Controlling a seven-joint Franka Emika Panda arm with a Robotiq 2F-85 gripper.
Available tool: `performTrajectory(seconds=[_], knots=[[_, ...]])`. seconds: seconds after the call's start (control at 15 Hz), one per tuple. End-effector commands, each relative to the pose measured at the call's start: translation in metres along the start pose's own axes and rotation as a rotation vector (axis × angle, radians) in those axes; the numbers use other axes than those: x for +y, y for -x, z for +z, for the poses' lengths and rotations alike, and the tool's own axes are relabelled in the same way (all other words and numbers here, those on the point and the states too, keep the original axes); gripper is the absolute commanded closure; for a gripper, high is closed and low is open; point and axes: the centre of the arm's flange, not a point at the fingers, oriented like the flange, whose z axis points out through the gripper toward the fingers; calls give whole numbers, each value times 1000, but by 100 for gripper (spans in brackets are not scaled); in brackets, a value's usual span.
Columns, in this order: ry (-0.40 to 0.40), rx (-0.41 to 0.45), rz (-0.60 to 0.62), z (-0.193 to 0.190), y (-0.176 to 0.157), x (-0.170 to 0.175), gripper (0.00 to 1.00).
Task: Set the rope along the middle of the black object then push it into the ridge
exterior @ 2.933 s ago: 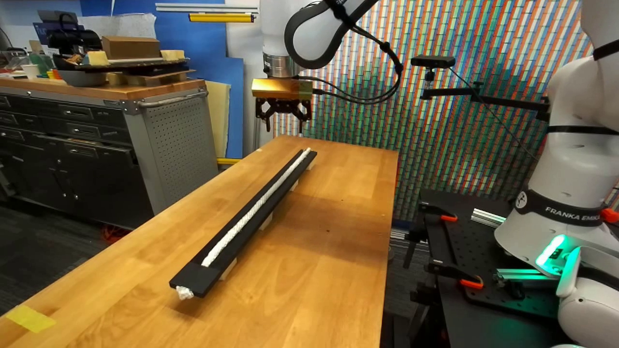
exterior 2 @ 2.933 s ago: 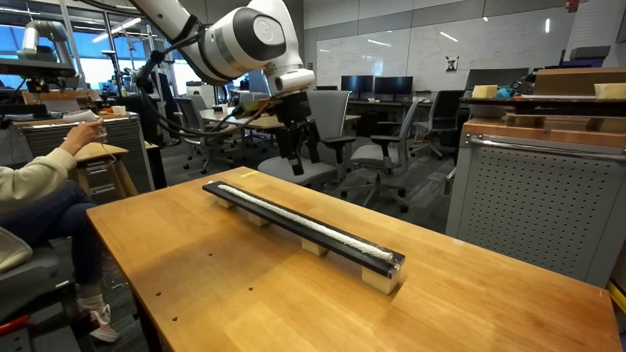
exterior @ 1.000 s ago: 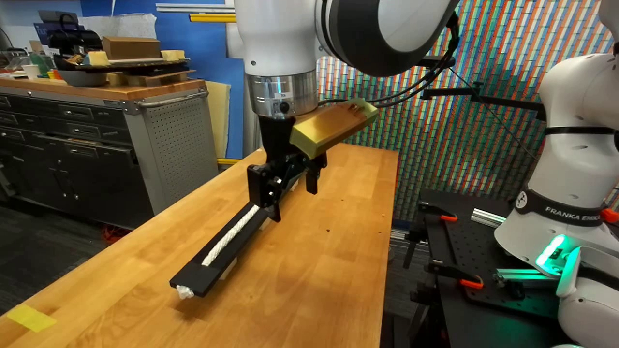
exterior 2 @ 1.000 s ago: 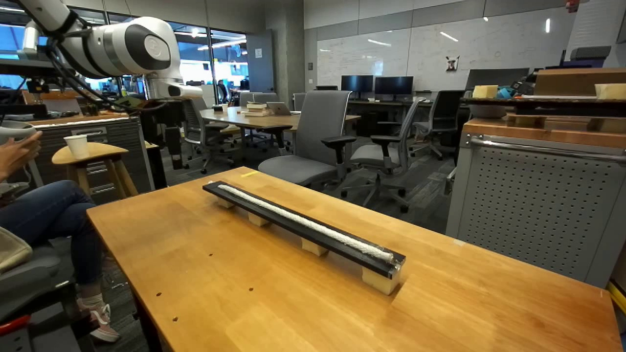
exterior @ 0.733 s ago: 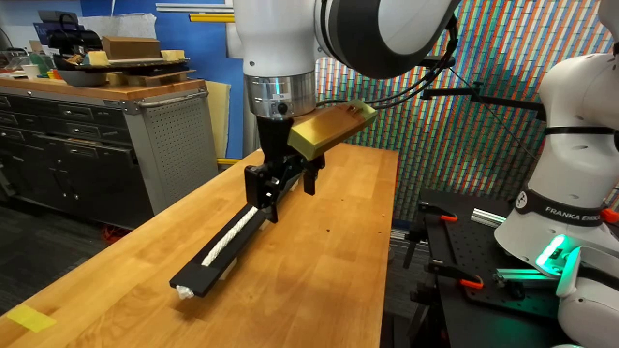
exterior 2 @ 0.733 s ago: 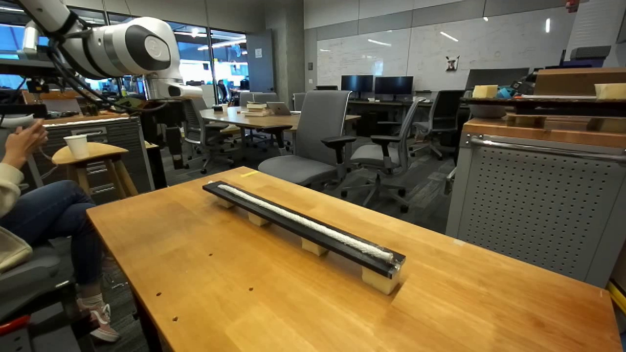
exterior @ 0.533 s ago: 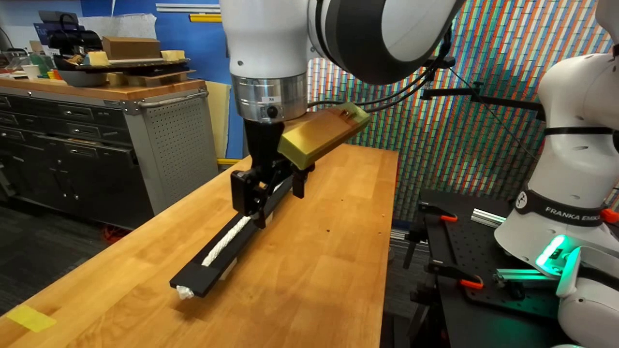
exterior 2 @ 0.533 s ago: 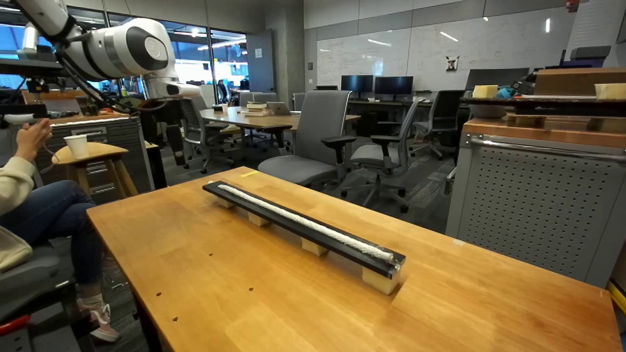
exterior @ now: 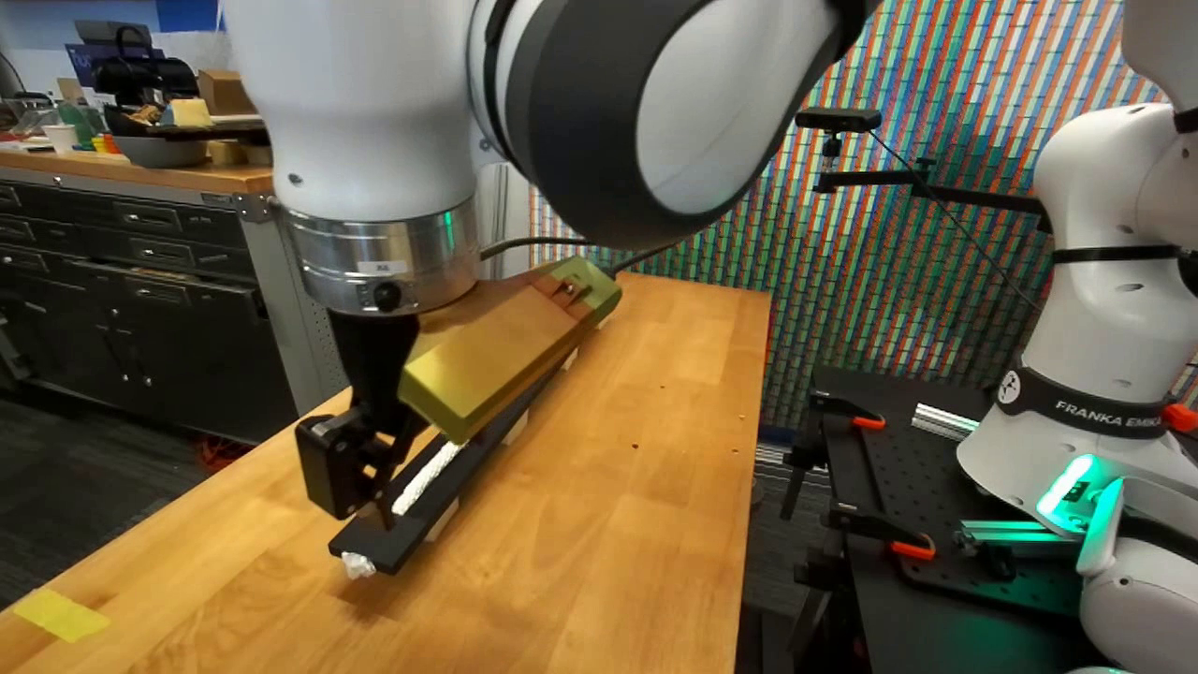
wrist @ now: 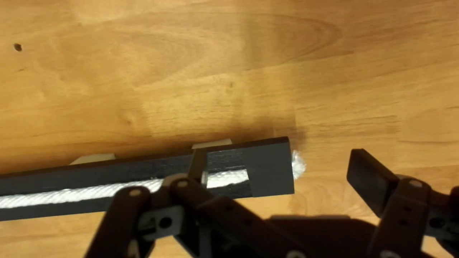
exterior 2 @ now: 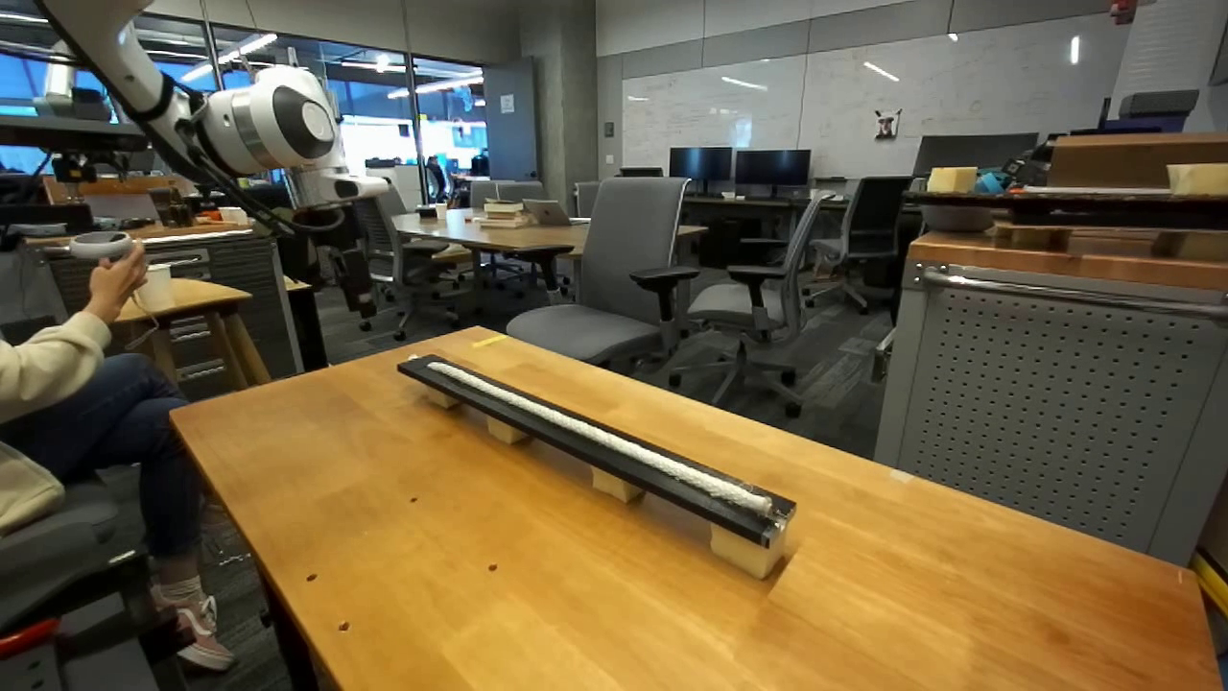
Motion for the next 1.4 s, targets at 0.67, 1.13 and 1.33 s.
performTrajectory(seconds=[0.67,1.13,1.33], knots=[[52,-1,-110,62,-95,-31,3],[10,-21,-150,57,-101,-15,63],[3,-54,-119,64,-104,-3,85]])
